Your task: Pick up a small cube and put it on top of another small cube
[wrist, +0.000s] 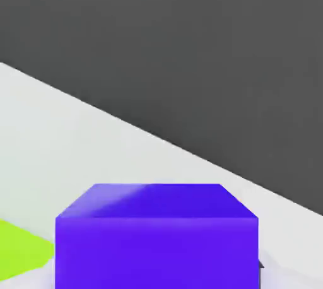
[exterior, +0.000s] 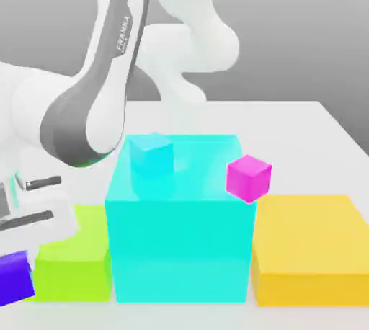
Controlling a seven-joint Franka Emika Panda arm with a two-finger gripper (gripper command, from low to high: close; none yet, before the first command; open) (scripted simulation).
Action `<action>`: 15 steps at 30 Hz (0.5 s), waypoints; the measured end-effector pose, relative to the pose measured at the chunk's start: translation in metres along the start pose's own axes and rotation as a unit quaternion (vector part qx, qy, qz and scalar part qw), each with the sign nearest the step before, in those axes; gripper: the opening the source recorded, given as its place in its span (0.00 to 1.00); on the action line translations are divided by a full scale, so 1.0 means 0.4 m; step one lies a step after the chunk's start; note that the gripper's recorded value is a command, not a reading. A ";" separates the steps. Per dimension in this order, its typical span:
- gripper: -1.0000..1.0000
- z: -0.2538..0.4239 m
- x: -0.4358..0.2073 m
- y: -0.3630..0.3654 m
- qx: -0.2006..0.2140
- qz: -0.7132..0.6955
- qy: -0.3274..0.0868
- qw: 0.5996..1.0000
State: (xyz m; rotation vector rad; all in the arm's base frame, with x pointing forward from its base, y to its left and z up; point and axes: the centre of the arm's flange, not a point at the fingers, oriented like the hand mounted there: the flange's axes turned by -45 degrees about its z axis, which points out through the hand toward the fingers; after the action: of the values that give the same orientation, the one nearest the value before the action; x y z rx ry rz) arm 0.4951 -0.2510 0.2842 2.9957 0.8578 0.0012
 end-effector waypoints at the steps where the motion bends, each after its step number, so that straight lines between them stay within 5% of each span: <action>1: 0.00 -0.024 -0.018 -0.001 -0.001 -0.018 0.000 1.000; 15: 0.00 -0.149 -0.265 -0.058 0.012 -0.256 0.007 0.967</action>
State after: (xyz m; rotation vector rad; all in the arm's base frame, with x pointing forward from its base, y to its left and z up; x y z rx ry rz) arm 0.3924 -0.2861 0.3441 2.7002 1.6111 0.0023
